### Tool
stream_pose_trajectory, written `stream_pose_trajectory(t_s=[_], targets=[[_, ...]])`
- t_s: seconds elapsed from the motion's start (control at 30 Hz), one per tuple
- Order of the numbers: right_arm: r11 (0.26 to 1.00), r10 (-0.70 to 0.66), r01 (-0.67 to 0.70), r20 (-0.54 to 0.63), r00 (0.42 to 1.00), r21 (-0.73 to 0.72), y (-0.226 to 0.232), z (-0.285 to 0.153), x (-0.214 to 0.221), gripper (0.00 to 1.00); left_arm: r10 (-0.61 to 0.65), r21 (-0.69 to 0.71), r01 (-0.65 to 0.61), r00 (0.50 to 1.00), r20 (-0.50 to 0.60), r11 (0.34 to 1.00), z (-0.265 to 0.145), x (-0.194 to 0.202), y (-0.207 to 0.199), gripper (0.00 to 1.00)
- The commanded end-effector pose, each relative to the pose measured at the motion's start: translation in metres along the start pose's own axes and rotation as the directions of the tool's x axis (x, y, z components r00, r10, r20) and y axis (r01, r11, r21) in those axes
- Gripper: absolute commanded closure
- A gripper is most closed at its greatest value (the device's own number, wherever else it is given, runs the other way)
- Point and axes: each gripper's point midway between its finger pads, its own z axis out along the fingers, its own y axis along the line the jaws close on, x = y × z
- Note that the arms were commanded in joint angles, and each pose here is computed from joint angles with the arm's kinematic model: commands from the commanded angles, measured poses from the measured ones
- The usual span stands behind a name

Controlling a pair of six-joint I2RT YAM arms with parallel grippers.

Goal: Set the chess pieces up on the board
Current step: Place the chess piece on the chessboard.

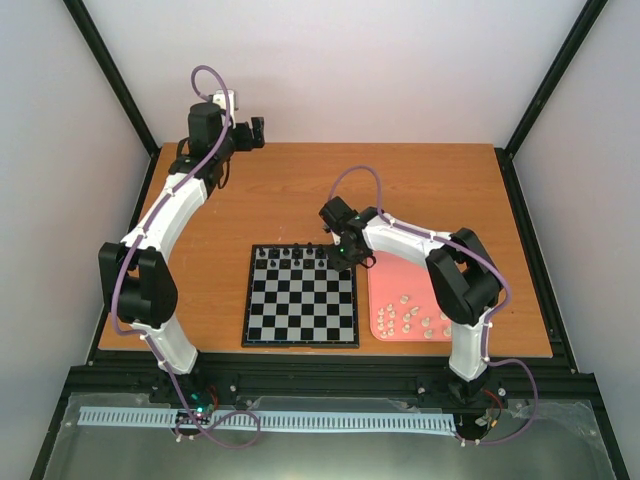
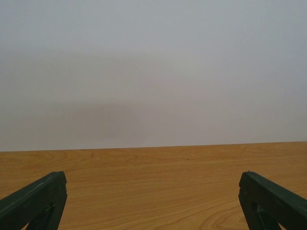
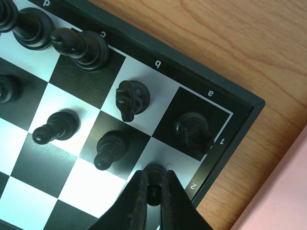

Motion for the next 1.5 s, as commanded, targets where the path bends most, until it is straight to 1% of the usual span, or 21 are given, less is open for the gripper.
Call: stream_pose_trajectory(t_s=[0.0, 0.37, 0.53, 0.63, 0.8, 0.9, 1.17, 1.33, 1.37, 1.4, 1.43, 1.47], targets=[[1.0, 0.008, -0.008, 0.002, 1.0, 0.022, -0.006, 0.009, 0.001, 0.92, 0.013, 0.007, -0.013, 0.999, 0.033, 1.0, 0.0, -0.017, -0.006, 0.0], [1.0, 0.013, -0.013, -0.006, 1.0, 0.028, -0.01, 0.011, 0.001, 0.92, 0.016, 0.005, -0.016, 0.999, 0.034, 1.0, 0.0, -0.018, -0.005, 0.0], [0.999, 0.014, -0.014, -0.01, 1.0, 0.032, -0.011, 0.011, 0.003, 0.84, 0.016, 0.005, -0.016, 0.999, 0.034, 1.0, 0.0, -0.018, -0.005, 0.0], [1.0, 0.007, -0.007, -0.014, 1.0, 0.019, -0.009, 0.01, 0.003, 0.78, 0.016, 0.001, -0.016, 0.999, 0.035, 1.0, -0.001, -0.018, -0.005, 0.0], [1.0, -0.007, 0.007, -0.001, 1.0, -0.013, -0.003, 0.003, 0.001, 0.71, 0.018, -0.001, -0.018, 0.999, 0.034, 1.0, -0.001, -0.018, -0.005, 0.0], [1.0, -0.013, 0.013, 0.023, 1.0, -0.008, -0.002, -0.007, -0.002, 0.64, 0.018, -0.002, -0.018, 0.999, 0.035, 1.0, -0.001, -0.019, -0.004, 0.0], [0.999, -0.005, 0.002, 0.077, 0.997, 0.041, -0.012, -0.035, -0.004, 0.57, 0.019, -0.001, -0.019, 0.999, 0.035, 1.0, -0.002, -0.019, -0.005, 0.0], [0.994, 0.009, -0.025, 0.154, 0.988, 0.105, -0.026, -0.062, -0.01, 0.51, 0.019, -0.003, -0.019, 0.999, 0.036, 1.0, -0.003, -0.019, -0.004, 0.0], [0.992, 0.012, -0.033, 0.17, 0.985, 0.119, -0.03, -0.067, -0.011, 0.48, 0.018, -0.005, -0.018, 0.999, 0.035, 1.0, -0.003, -0.019, -0.004, 0.0], [0.99, 0.017, -0.042, 0.186, 0.982, 0.132, -0.033, -0.072, -0.012, 0.37, 0.018, -0.005, -0.018, 0.999, 0.034, 1.0, -0.003, -0.019, -0.004, 0.0], [0.988, 0.022, -0.052, 0.201, 0.979, 0.143, -0.037, -0.077, -0.014, 0.12, 0.019, -0.006, -0.019, 0.999, 0.034, 1.0, -0.004, -0.019, -0.004, 0.0], [0.987, 0.032, -0.065, 0.215, 0.976, 0.149, -0.041, -0.082, -0.016, 0.02, 0.018, -0.007, -0.018, 0.999, 0.035, 1.0, -0.004, -0.019, -0.004, 0.0]])
